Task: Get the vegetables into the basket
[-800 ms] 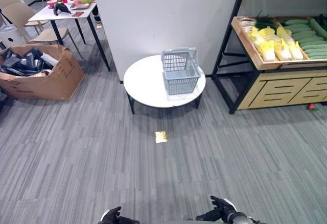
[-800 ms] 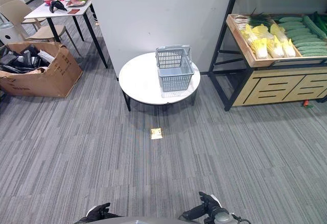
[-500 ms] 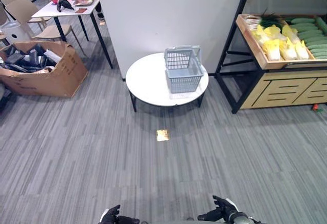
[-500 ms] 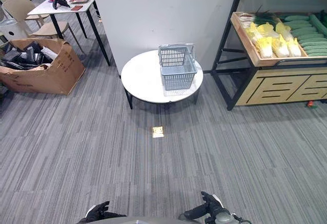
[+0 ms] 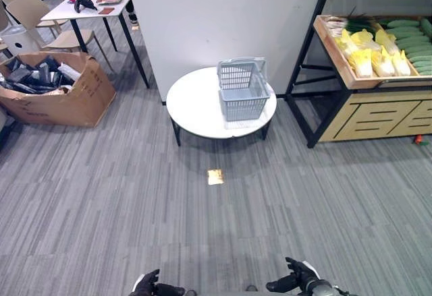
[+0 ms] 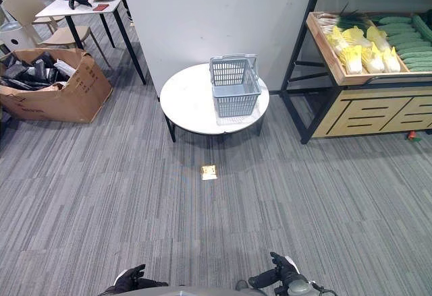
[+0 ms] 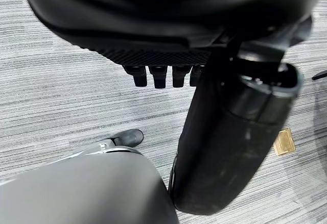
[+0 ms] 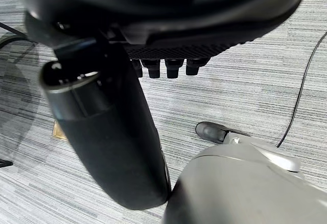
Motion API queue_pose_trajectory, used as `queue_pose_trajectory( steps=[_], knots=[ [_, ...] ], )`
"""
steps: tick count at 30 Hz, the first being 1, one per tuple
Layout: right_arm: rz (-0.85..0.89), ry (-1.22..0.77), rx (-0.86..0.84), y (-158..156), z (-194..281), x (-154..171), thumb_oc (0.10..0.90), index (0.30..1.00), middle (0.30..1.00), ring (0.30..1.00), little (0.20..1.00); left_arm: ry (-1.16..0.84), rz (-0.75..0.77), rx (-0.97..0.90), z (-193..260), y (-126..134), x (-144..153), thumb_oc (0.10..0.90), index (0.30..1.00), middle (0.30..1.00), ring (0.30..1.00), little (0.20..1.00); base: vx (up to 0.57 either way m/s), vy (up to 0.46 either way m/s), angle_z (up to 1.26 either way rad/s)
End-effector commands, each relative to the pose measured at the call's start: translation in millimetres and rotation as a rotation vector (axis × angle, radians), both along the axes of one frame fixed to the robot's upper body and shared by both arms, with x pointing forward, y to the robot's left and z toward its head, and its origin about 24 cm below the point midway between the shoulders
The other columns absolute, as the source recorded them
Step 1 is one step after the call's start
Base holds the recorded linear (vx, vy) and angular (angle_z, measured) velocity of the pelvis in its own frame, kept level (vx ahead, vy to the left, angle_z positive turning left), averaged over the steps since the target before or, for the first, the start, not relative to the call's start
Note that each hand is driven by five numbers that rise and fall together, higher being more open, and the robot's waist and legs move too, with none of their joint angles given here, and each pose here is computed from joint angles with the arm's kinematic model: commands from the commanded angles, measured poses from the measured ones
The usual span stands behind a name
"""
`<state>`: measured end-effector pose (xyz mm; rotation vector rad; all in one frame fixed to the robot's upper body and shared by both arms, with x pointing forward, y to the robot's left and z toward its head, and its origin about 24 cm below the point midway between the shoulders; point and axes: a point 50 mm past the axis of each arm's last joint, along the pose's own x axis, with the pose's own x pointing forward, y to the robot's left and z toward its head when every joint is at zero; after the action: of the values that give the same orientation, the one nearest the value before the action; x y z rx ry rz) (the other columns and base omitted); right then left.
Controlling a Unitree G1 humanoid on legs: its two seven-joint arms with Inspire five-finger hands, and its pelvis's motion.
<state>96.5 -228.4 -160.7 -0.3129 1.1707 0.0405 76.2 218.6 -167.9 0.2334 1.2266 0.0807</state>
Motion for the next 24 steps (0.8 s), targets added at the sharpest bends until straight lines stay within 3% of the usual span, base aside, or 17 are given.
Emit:
queue_pose_trajectory(
  steps=[1, 18, 24],
  knots=[
    [0.036, 0.031, -0.060, -17.8, 3.4, 0.4, 0.900, 1.000, 1.000, 1.000, 1.000, 0.067, -0.034, 0.027, -0.9, 9.1, -11.2, 0.900, 1.000, 1.000, 1.000, 1.000, 0.00, 0.000, 0.00],
    [0.077, -0.074, -0.095, -26.6, 17.3, 37.4, 0.900, 1.000, 1.000, 1.000, 1.000, 0.021, -0.065, 0.089, 7.3, 24.3, 15.8, 0.900, 1.000, 1.000, 1.000, 1.000, 0.01, -0.047, 0.01],
    [0.088, -0.085, -0.090, -27.1, 18.2, 38.0, 0.900, 1.000, 1.000, 1.000, 1.000, 0.001, -0.009, 0.052, 7.4, 21.6, 18.8, 0.900, 1.000, 1.000, 1.000, 1.000, 0.08, -0.123, 0.04]
  ],
)
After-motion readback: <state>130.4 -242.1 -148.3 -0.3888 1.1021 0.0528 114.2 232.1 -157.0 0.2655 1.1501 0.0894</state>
